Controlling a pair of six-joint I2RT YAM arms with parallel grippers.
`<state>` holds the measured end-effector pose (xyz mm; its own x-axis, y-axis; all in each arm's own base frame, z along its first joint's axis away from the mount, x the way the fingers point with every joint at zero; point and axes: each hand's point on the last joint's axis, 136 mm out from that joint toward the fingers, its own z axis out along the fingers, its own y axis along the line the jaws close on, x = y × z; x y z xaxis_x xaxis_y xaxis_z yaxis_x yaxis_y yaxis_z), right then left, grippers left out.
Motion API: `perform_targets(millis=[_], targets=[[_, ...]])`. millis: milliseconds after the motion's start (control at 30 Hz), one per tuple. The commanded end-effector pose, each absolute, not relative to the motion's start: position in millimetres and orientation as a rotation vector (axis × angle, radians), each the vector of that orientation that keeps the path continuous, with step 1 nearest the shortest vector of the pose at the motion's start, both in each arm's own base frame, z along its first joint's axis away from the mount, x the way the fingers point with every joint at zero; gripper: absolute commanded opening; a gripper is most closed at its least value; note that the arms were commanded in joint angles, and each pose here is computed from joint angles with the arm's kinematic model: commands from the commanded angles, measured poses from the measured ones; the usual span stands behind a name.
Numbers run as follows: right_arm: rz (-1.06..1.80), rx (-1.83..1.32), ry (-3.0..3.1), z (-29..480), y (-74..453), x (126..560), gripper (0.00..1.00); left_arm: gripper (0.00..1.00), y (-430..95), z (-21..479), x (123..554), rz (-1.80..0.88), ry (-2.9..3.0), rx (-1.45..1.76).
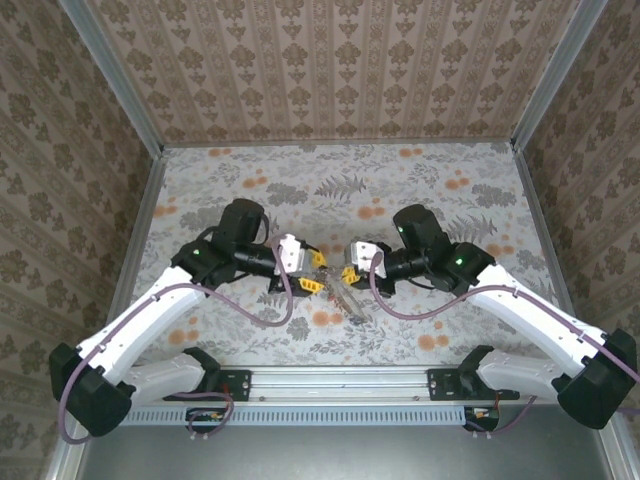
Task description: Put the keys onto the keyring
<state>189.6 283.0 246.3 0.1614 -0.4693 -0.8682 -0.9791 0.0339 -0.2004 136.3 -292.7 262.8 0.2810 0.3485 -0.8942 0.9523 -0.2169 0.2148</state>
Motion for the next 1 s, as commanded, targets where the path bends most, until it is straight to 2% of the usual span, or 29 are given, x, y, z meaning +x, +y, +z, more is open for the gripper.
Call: perform_targets(millis=[0,100,267,600,833,967], targets=[[0.77,-1.51,1.284,276.4,289.4,187.0,0.0,0.38,-296.9,253.0,149.9,-0.828,1.2,1.746],[0.756,-1.487,1.262,277.8,290.5,190.4,0.0,0.36,-298.0,247.0,151.6,-0.819,1.211,1.772],[0.752,-1.485,1.256,278.0,291.7,192.2,0.0,0.27,-301.3,248.0,156.8,-0.788,1.224,1.771],[0.708,-1.657,1.165,269.9,284.9,171.2,0.0,0.32,-299.8,226.2,150.4,-0.788,1.214,1.873],[0.645,-1.798,1.092,269.0,278.6,157.9,0.0,0.24,-295.1,215.2,137.6,-0.86,1.216,1.957],[0.657,-1.823,1.095,266.7,276.6,153.3,0.0,0.1,-295.1,215.1,138.4,-0.855,1.204,1.957]])
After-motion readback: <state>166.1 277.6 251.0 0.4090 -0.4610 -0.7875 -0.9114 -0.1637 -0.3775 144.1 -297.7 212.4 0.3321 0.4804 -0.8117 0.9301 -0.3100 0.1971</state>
